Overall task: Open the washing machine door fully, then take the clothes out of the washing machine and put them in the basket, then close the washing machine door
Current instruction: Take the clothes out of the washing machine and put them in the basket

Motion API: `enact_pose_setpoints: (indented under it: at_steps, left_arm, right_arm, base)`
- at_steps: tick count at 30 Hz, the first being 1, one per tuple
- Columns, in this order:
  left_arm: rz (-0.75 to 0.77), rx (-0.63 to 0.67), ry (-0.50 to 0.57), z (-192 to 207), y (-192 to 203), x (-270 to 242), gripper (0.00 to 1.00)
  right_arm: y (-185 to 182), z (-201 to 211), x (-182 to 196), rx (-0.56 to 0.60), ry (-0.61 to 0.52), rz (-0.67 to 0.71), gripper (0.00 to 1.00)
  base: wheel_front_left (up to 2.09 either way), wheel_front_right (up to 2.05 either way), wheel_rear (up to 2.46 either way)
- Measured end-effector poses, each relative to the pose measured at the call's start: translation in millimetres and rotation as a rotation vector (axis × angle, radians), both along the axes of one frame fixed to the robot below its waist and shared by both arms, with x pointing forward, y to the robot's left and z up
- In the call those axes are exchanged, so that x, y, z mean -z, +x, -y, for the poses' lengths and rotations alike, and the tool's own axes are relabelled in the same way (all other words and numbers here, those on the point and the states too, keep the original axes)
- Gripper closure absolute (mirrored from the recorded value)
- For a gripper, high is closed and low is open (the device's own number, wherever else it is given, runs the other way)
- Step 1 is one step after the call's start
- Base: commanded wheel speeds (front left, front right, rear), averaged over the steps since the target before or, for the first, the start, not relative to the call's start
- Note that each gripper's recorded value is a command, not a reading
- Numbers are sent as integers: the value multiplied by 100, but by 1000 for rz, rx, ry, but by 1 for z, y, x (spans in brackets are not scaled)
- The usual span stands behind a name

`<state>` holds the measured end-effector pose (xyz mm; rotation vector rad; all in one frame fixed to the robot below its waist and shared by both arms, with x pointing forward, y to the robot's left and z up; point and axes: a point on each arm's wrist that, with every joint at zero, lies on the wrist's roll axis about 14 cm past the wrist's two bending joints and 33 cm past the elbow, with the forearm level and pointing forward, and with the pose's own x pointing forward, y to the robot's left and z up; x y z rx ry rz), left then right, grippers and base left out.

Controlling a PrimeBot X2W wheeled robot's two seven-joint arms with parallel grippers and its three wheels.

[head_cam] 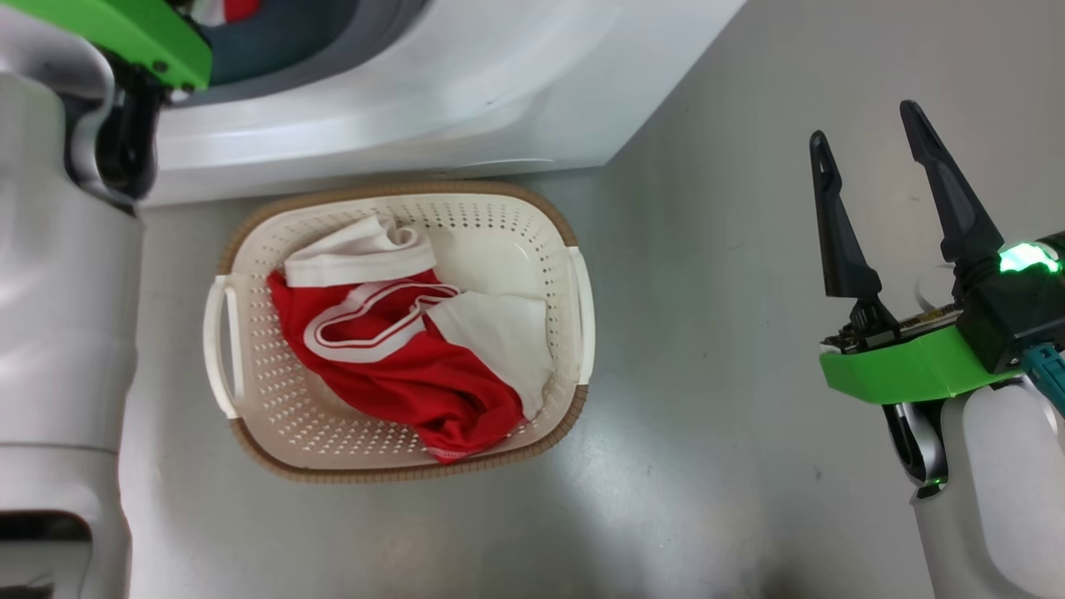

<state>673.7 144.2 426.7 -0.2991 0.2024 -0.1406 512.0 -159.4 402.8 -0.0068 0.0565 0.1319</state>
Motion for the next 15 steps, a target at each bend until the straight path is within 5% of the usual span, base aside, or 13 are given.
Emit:
enact_pose_setpoints:
  at_steps: [15]
  left_arm:
    - [-336, 131, 117, 18, 0, 67, 0]
  right_arm:
    - [-2, 13, 11, 31, 12, -30, 0]
  base:
    - [0, 0, 0]
